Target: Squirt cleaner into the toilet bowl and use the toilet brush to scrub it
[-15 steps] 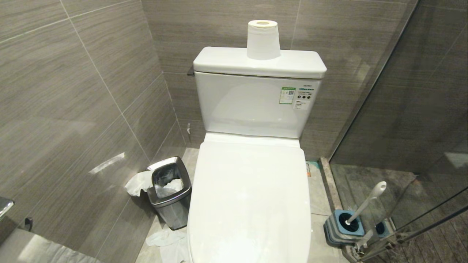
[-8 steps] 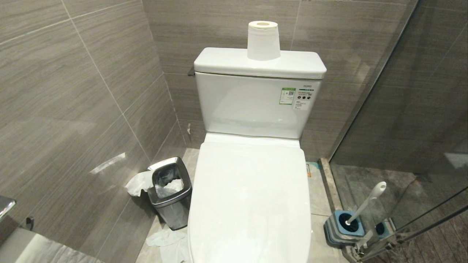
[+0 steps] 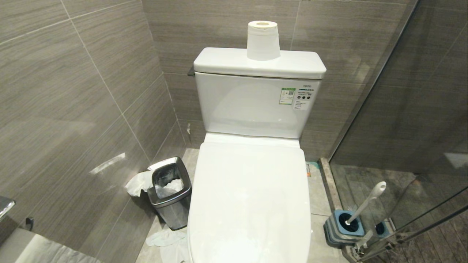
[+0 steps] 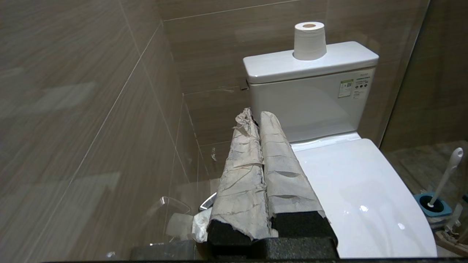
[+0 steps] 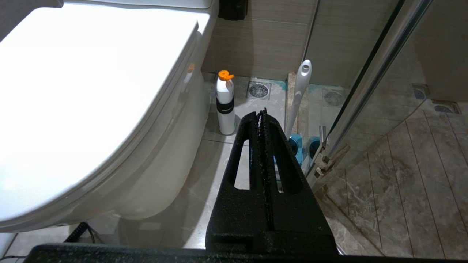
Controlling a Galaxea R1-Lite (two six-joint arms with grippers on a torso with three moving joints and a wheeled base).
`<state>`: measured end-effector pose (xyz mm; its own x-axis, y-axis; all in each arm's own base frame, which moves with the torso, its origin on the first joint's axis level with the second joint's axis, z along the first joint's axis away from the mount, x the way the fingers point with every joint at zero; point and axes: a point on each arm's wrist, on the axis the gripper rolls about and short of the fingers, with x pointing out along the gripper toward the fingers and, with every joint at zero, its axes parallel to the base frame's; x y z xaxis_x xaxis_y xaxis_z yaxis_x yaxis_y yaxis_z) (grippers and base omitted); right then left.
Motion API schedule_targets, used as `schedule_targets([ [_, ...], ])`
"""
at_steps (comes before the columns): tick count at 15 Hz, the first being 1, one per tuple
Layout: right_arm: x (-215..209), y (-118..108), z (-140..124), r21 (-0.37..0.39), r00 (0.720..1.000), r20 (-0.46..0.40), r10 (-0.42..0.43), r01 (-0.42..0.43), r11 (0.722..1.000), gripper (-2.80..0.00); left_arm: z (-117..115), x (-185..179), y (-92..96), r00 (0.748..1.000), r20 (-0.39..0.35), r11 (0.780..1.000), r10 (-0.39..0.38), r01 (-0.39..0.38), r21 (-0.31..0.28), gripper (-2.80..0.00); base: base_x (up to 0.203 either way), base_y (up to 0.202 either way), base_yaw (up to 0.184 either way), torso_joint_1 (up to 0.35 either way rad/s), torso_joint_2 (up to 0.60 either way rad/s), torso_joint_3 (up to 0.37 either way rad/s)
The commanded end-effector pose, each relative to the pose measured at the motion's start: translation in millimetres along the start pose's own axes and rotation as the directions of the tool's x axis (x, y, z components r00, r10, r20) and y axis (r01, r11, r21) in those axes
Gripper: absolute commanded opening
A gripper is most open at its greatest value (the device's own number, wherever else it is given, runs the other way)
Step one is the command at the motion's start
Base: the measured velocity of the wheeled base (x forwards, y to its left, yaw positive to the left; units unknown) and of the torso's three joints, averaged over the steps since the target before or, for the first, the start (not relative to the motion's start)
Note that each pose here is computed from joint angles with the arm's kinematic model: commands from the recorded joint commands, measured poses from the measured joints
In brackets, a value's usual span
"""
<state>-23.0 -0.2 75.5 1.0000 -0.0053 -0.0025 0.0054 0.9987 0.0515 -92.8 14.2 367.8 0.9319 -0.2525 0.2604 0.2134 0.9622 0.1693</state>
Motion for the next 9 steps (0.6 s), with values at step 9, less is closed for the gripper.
schedule_targets([
  [9,0.0,0.0,0.0,0.001,1.0,0.0,0.001,-0.001,1.0,-2.8,-13.6,-41.2,-8.7,0.995,0.066,0.997,0.072,-0.069,-0.038,-2.8,0.0,0.0,0.0,0.0,0.0,0.0],
])
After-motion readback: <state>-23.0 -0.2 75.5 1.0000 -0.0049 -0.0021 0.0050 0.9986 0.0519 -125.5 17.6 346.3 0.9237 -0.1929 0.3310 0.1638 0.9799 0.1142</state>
